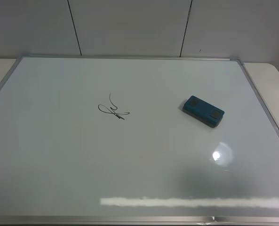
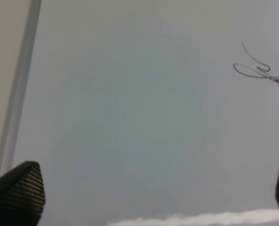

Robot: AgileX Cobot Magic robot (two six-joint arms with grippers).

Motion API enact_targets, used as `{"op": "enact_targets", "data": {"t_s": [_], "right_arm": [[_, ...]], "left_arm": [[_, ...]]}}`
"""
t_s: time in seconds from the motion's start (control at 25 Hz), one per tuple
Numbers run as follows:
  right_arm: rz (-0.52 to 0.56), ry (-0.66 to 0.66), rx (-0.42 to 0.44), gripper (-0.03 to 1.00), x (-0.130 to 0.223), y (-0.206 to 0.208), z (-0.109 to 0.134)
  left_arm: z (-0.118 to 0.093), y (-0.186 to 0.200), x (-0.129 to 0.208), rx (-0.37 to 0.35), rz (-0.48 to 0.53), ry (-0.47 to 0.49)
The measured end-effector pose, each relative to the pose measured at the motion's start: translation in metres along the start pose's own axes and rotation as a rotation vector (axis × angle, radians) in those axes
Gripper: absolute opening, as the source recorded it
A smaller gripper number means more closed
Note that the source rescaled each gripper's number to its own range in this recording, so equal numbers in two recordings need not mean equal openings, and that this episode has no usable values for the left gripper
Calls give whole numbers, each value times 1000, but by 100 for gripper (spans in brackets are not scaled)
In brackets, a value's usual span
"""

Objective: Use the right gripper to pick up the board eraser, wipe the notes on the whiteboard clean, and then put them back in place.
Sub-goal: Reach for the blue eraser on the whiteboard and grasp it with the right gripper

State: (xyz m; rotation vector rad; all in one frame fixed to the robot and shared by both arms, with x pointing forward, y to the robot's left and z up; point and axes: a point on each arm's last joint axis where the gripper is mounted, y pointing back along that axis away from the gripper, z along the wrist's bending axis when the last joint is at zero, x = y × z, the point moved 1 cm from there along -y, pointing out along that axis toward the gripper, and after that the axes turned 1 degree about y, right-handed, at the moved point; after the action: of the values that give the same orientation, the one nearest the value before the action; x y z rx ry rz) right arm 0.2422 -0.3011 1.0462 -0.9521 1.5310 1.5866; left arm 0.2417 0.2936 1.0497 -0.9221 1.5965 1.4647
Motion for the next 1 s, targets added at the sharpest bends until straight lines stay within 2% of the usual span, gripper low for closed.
{"op": "enact_targets", "data": {"t_s": [0.48, 0.64, 0.76, 1.0], "right_arm": [[21, -9, -13, 96, -1, -2, 2], [122, -5, -9, 96, -15, -14, 2], [241, 32, -11, 96, -35, -31, 4], [424, 227, -66, 96, -97, -79, 9]], "left_arm": [[0, 0, 0, 0, 0, 0], [0, 0, 0, 0, 0, 0], [0, 0, 0, 0, 0, 0], [0, 0, 0, 0, 0, 0]]}}
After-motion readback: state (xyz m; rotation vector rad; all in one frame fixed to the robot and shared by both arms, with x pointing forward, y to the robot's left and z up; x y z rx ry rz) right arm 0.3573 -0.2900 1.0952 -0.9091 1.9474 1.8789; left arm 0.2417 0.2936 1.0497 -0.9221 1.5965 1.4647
